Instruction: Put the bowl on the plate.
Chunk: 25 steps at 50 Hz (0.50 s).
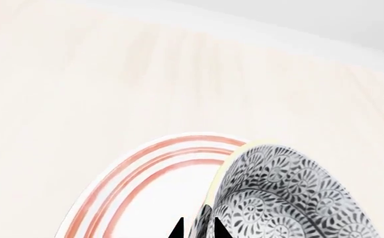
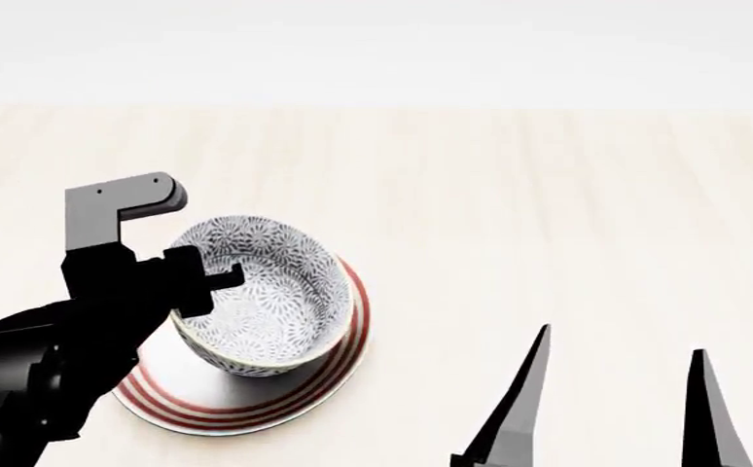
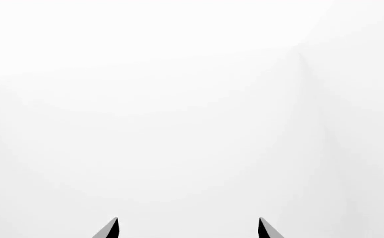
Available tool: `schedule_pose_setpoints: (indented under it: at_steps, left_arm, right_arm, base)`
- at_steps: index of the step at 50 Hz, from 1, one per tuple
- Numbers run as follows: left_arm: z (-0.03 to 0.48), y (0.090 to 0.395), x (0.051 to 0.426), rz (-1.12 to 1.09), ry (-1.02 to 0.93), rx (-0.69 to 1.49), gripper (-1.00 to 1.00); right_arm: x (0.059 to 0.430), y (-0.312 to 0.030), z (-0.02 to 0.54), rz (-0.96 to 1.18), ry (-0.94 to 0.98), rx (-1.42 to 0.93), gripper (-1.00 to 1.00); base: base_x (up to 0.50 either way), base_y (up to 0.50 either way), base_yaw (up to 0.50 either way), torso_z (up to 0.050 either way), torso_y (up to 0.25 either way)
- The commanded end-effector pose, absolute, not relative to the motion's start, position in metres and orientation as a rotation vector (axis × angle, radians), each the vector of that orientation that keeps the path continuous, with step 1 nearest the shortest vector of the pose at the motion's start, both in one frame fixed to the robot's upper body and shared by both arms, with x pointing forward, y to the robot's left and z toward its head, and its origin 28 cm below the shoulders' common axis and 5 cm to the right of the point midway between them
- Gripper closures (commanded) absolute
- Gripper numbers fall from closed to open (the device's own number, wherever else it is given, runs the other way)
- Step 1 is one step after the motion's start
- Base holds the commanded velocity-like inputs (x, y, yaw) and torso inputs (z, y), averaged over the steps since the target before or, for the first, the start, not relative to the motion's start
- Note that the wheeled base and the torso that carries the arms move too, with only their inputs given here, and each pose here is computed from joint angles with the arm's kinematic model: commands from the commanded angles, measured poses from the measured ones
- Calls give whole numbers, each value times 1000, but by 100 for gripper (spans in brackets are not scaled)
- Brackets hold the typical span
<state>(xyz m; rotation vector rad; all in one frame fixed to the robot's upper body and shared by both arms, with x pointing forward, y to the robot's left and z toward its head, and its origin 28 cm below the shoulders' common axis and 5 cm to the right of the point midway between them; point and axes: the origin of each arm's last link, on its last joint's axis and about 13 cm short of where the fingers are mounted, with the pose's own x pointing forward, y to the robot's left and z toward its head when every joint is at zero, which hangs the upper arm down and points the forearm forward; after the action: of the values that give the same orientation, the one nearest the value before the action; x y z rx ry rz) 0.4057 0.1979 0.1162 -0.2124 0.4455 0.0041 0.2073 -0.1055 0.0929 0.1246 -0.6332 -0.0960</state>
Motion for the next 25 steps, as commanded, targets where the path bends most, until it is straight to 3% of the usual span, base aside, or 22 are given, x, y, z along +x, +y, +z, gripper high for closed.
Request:
schedule_pose_setpoints:
  at_steps: [1,7,8,25]
  left_arm:
    - [111,194,404,21,431,-216,100]
    - [112,195,405,33,415,-209,100]
    - [113,196,406,34,394,-198,-100]
    - [126,205,413,65,306,-133,-100]
  right_arm:
    - [207,-106,94,-96,-648,111,-100]
    - [207,-106,94,-95,-648,110,-100]
    - [207,-105,94,-94,-648,109,-100]
    - [205,-104,94,-86,-644,111,-100]
  base:
    - [0,0,0,0,0]
    - [0,0,0,0,0]
    - [0,0,0,0,0]
    - [0,0,0,0,0]
